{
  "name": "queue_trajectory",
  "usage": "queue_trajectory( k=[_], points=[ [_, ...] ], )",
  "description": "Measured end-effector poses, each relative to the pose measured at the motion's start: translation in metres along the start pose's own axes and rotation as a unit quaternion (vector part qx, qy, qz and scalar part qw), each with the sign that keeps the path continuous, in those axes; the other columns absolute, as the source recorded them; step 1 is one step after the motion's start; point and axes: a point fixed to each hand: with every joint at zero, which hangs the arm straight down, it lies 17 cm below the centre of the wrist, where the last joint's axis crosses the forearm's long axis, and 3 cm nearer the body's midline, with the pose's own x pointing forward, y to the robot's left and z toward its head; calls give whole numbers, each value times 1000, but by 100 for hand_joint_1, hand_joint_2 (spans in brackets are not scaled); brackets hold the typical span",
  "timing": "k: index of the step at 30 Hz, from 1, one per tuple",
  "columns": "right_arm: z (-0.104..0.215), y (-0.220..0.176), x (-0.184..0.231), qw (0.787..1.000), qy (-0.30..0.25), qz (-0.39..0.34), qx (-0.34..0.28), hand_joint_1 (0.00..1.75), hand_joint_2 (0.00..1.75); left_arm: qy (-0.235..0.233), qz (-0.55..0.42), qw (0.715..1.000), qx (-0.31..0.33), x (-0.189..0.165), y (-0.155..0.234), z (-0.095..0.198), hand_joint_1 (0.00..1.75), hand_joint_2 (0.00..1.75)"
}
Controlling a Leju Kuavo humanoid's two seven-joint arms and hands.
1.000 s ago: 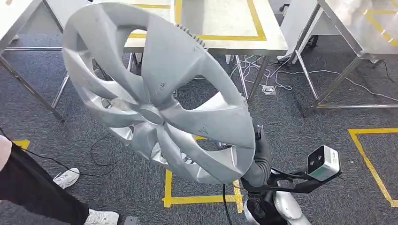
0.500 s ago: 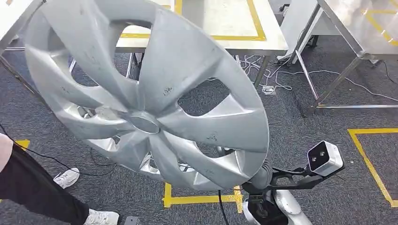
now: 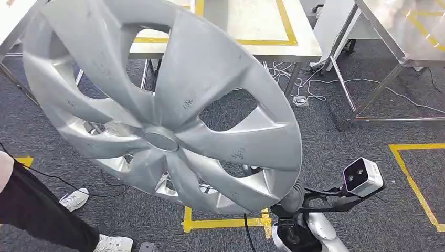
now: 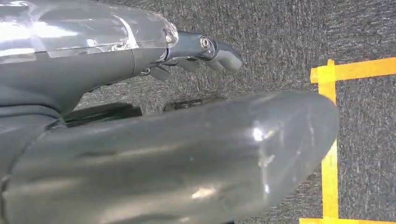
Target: Take the parts from the cabinet and place them on the table.
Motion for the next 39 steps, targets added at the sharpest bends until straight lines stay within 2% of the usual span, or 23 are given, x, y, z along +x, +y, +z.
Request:
queue_trajectory(
  k=[39],
  points=[
    [3, -3, -11, 1000, 10, -7, -7, 175, 175, 2, 3, 1000, -7, -2, -1, 1, 0, 0]
  ],
)
